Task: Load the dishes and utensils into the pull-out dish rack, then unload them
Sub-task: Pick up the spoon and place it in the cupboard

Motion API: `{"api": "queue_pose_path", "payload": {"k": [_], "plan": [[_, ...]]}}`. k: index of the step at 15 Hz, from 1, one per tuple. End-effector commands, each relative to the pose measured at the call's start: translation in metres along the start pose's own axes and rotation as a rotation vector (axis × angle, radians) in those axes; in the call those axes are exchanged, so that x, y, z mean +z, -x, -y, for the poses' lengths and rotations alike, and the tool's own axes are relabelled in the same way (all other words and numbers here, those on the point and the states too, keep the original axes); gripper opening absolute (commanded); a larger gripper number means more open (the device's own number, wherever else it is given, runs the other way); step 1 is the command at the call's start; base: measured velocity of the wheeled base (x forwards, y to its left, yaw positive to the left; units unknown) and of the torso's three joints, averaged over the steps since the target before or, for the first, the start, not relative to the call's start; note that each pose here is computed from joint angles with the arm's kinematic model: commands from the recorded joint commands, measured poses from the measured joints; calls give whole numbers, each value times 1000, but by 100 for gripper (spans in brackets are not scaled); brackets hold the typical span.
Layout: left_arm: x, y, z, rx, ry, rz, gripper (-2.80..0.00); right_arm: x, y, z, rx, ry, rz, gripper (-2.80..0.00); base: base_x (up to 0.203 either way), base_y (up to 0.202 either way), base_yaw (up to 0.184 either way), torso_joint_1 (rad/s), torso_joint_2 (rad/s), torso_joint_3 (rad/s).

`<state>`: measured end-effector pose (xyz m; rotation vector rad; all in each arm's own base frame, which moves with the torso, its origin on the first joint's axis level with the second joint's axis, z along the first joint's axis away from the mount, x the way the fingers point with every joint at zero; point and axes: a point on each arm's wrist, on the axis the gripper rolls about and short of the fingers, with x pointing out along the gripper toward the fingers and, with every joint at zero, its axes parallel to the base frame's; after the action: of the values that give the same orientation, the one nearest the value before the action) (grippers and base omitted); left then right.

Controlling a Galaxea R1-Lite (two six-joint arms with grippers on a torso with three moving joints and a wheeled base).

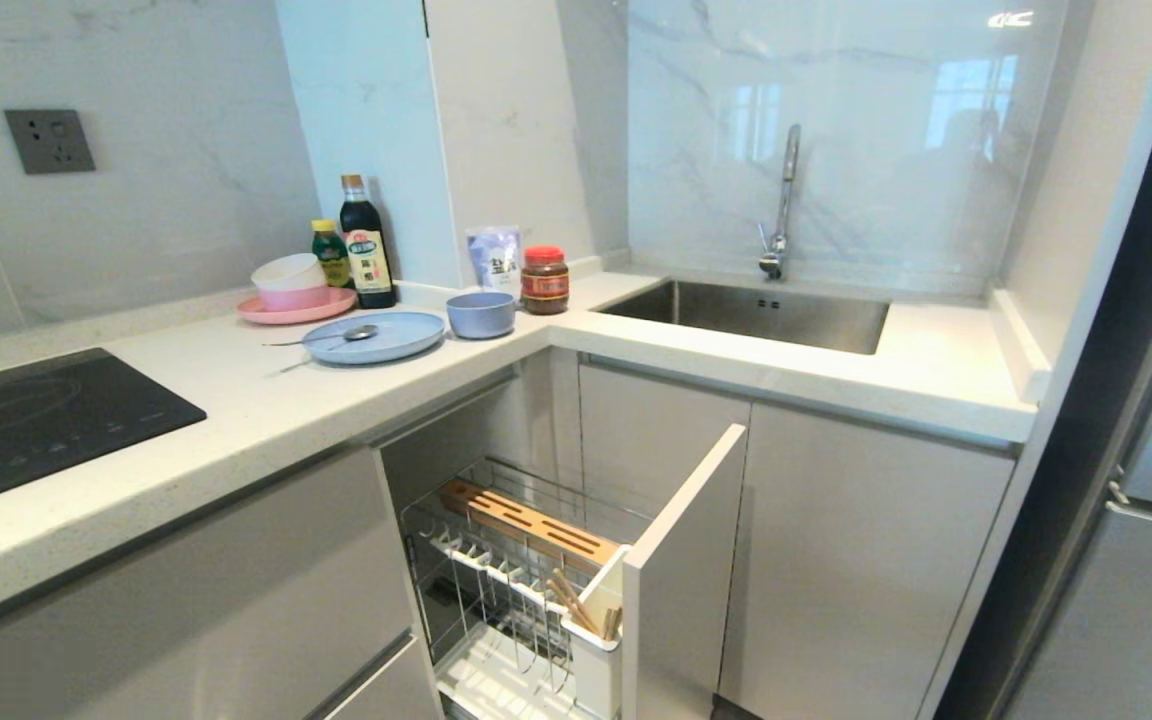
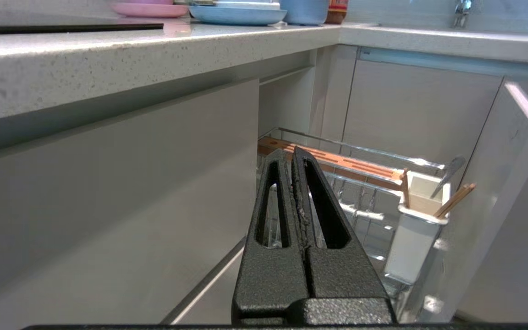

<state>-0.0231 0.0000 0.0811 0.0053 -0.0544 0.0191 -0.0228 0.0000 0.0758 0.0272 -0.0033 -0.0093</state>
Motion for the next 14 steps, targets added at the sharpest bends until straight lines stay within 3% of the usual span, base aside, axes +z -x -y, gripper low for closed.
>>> {"api": "queue_pose_path", "payload": {"k": [1, 14], "plan": [[-7, -2, 0, -16, -27, -25, -280, 0, 0, 0, 0, 0, 2, -280, 0, 0, 0, 0, 0, 0], [-7, -2, 0, -18, -19, -27, -280, 0, 0, 0, 0, 0, 3, -280, 0, 0, 0, 0, 0, 0]]}}
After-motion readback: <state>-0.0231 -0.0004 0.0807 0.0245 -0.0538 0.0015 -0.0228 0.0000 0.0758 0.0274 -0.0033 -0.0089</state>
